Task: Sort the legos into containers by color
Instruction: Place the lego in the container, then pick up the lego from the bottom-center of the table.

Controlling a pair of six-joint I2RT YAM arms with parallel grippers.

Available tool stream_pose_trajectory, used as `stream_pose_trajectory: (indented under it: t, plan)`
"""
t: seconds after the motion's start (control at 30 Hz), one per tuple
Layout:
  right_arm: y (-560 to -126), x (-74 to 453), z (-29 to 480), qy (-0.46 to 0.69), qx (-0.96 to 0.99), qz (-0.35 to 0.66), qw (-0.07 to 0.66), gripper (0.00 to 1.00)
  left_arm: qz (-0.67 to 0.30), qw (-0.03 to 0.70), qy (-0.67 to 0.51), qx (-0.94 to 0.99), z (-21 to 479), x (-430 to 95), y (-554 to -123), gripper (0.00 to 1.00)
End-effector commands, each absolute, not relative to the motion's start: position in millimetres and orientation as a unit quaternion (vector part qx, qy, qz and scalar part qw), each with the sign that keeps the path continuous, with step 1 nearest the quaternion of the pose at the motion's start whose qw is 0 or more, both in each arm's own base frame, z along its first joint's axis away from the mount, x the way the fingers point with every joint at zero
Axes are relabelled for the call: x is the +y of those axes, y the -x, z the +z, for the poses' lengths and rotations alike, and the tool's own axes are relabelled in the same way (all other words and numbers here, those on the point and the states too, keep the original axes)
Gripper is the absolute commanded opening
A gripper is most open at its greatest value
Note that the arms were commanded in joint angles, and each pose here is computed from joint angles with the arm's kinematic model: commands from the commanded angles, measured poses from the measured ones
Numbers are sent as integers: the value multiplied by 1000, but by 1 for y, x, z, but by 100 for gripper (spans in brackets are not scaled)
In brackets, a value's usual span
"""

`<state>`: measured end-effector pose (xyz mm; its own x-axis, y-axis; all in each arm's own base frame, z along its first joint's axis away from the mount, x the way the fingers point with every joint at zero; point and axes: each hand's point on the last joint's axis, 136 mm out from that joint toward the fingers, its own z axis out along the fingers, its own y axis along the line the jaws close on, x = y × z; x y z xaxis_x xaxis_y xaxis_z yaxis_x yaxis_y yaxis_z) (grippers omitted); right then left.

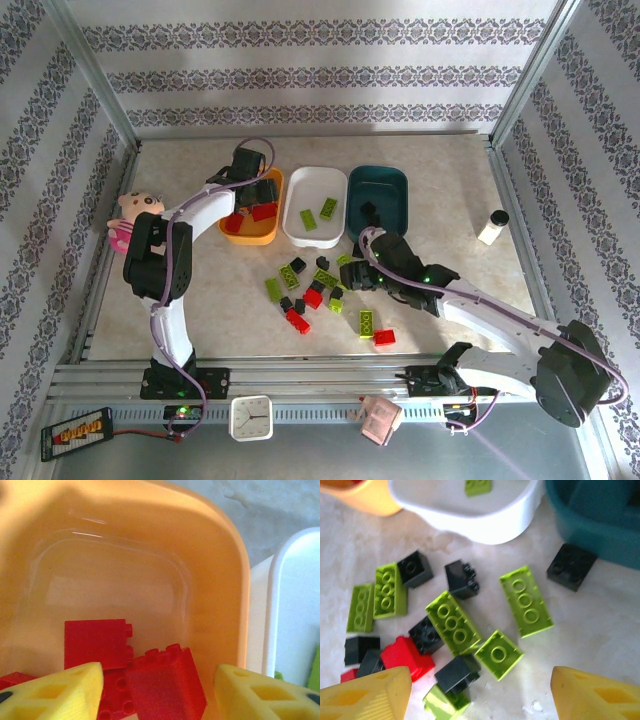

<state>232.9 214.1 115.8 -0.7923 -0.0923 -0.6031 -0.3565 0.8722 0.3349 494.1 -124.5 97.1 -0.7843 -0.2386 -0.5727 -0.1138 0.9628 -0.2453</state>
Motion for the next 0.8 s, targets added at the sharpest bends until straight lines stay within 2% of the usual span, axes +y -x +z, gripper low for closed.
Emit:
stream_pose_trajectory:
  t: [0.0, 0.13, 0.3, 0.57, 0.77]
  plan:
    - [-213, 225, 116, 173, 913, 235, 284, 74, -135, 343, 94, 925, 138, -127, -492, 66]
    - [-192, 249, 116, 231, 902, 249, 267, 73, -198, 385, 93, 897, 186, -137, -469, 79]
    - [-170, 278, 104, 289, 894, 249, 233, 73, -256, 418, 89, 867, 220, -140, -409, 85]
    - [-139, 323, 79, 383, 876, 216, 195, 72, -283, 422, 110, 854, 203, -117, -302, 100]
    - [-134, 345, 58, 413, 874, 188, 171, 70, -279, 406, 131, 861, 172, -100, -253, 100]
